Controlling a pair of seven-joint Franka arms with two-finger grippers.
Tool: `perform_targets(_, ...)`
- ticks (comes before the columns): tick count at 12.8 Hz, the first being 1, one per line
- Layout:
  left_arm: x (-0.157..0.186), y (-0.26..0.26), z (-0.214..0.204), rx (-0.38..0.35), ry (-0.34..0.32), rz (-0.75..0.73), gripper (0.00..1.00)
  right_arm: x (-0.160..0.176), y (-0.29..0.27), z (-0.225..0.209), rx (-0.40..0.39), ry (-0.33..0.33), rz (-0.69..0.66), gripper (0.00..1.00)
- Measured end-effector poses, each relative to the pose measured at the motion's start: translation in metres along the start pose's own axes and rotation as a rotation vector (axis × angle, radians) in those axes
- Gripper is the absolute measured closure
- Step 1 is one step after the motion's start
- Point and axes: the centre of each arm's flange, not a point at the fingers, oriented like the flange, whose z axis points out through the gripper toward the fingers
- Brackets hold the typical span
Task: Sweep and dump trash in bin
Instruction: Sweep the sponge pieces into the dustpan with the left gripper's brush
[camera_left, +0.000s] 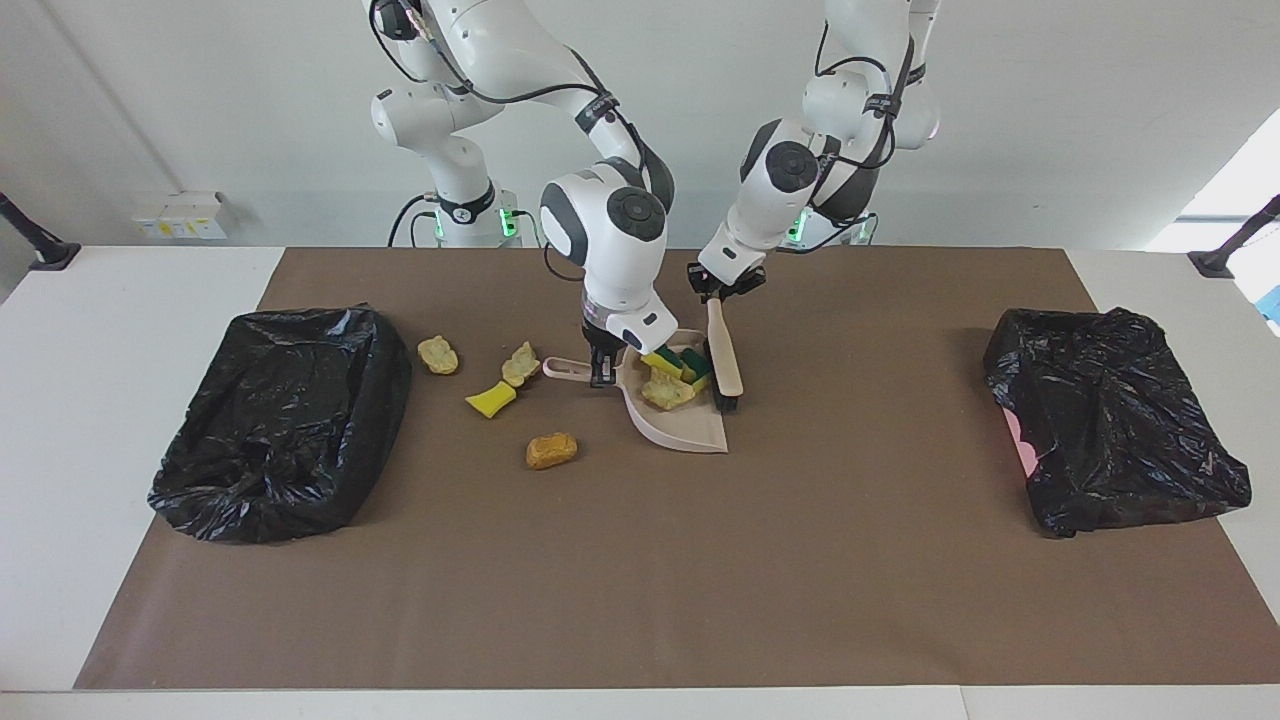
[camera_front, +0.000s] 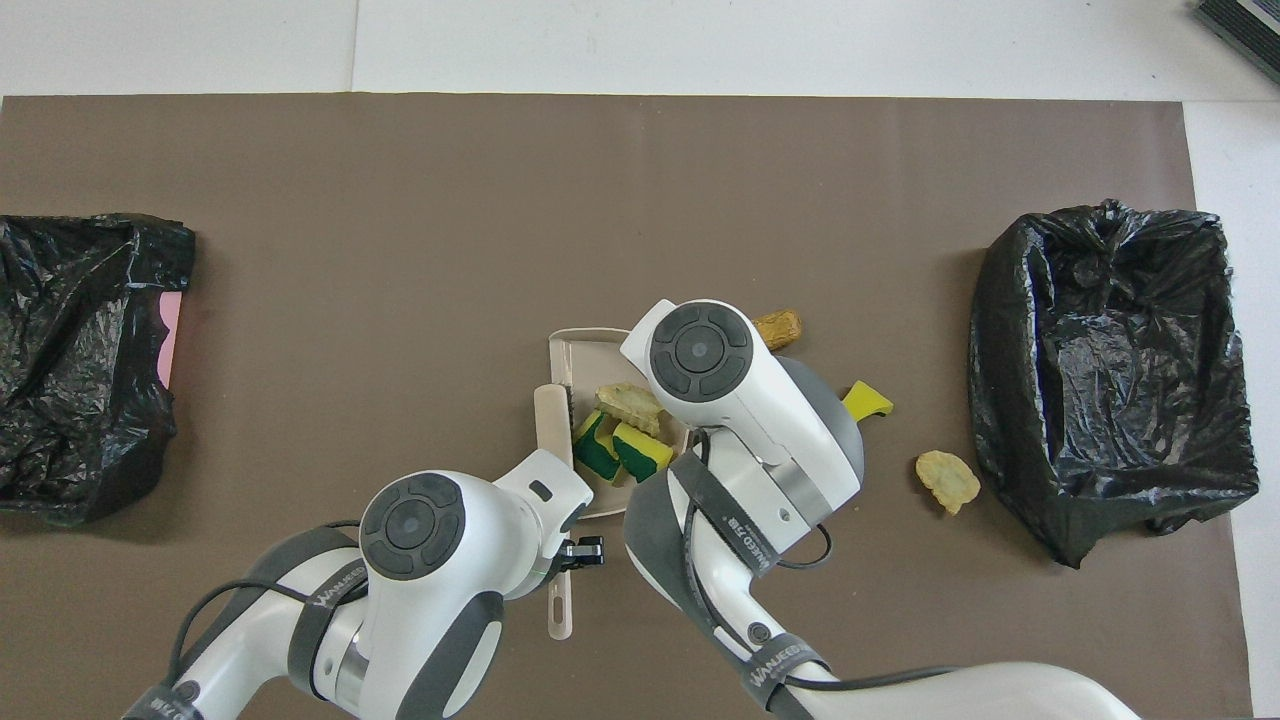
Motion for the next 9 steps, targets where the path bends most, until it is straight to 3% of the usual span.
perform_targets(9, 0.017, 0.004, -0.011, 0.010, -0.016, -0.078, 0.74, -0.028, 0.013, -0.012, -0.015, 0.013, 0.041, 0.69)
